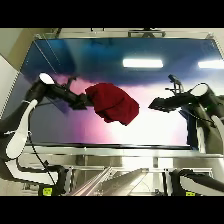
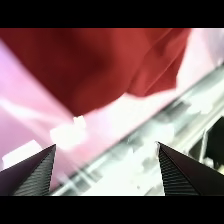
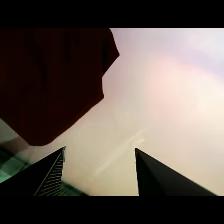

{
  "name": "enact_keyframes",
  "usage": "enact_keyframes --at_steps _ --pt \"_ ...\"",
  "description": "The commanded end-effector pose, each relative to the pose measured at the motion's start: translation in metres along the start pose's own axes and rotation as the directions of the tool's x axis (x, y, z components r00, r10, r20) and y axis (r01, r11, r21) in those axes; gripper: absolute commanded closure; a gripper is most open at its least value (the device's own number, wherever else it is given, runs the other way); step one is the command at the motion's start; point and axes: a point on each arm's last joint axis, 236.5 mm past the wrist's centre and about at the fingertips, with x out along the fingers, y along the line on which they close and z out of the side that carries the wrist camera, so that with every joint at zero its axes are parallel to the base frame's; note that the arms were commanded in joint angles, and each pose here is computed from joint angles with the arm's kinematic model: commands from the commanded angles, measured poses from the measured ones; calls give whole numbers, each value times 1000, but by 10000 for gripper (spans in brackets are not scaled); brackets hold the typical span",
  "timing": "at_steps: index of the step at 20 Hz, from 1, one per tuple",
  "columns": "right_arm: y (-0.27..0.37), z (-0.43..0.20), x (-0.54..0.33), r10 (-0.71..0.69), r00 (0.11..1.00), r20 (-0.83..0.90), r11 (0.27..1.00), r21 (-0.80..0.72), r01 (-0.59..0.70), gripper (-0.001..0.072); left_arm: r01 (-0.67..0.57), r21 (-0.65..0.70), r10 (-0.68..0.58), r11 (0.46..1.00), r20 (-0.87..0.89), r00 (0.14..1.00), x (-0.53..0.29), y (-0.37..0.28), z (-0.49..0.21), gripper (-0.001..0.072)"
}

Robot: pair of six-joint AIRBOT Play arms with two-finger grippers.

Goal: Fold the shirts.

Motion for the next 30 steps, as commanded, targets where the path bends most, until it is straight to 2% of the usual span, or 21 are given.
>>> enact_keyframes --at_steps 1,3,6,8,9,10,11,12,13,14,19,22,24,26,30 --pt "12 0 53 198 978 -61 980 15 -197 215 29 -24 -30 999 -47 998 53 14 -34 -7" --pt "19 0 81 259 963 -71 966 42 -256 215 5 -8 -5 1000 14 1000 77 15 -27 0" --pt "19 -4 110 261 960 -104 965 53 -257 217 -63 44 58 997 120 991 85 13 2 11" --pt "21 1 118 254 962 -102 967 40 -251 284 -99 79 82 992 204 976 81 7 27 12" --pt "24 5 119 257 962 -90 966 38 -255 284 -113 85 90 990 240 967 77 7 37 13" --pt "27 11 119 261 963 -72 965 34 -259 306 -127 88 98 988 276 956 72 7 47 69" --pt "30 16 117 265 962 -61 964 21 -264 421 -145 91 111 985 299 948 69 9 53 248" --pt "31 20 116 267 962 -52 964 11 -267 497 -154 100 116 983 311 943 67 11 56 441" --pt "33 24 114 268 962 -46 963 2 -268 544 -155 99 117 983 314 942 66 13 57 572" --pt "34 26 113 269 962 -42 963 -2 -269 695 -154 93 118 984 318 941 64 14 58 704" --pt "51 41 93 295 955 -24 953 -60 -296 695 -132 99 93 986 326 941 38 8 53 705" --pt "94 64 34 362 932 10 918 -175 -355 695 -117 230 21 966 380 925 -23 -47 51 705" --pt "138 81 -28 403 913 66 879 -307 -366 694 -129 361 -41 924 427 903 -81 -104 46 705" --pt "194 80 -99 469 876 117 809 -455 -372 695 -150 473 -93 868 453 887 -135 -164 26 704" --pt "277 33 -222 526 817 235 671 -705 -229 694 -228 614 -150 756 502 852 -217 -257 -36 687"
